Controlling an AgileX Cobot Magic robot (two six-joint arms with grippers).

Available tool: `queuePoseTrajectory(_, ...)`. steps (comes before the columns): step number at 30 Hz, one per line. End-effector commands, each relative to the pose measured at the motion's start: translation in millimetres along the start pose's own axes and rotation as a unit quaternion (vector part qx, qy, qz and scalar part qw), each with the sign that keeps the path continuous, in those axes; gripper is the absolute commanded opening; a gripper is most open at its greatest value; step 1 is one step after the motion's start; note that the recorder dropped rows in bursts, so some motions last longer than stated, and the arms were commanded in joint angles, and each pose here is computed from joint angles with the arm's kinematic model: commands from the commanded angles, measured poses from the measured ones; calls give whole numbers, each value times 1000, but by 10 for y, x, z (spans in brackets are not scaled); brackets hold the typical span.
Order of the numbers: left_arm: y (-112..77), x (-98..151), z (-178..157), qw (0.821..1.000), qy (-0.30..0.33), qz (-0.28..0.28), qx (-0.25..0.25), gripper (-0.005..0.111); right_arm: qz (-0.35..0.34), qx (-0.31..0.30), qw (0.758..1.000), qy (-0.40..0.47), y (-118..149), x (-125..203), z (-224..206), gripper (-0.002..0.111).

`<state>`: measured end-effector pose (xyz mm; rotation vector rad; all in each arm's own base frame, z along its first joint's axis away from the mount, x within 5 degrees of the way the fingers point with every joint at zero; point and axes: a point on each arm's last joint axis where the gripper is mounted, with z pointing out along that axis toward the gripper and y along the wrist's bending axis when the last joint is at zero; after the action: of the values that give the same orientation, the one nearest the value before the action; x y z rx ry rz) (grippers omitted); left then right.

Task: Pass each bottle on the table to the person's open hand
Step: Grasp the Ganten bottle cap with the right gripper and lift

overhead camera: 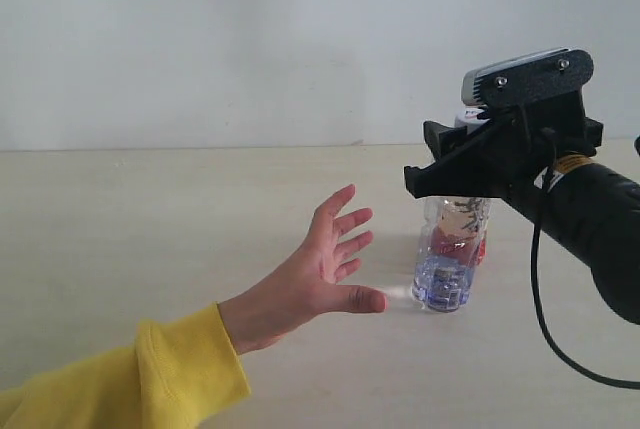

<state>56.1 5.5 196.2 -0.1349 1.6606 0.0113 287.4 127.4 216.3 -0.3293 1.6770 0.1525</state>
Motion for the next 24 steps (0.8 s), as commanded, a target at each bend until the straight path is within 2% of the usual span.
queuePoseTrajectory(1,-1,-7,-3,1000,-2,-1,0,4,-15,-7,1000,-4,-1,-12,14,0)
queuePoseTrajectory(6,-1,-7,-3,1000,-2,-1,0,4,-24,-10,1000,-10,2,-61,-11,0)
queuePoseTrajectory(13,-1,-7,-3,1000,-2,-1,0,4,-27,-55,997,-55,170,-395,-237,0)
queuePoseTrajectory(24,-1,-7,-3,1000,-2,-1,0,4,-14,-145,986,-82,675,-628,-373,0)
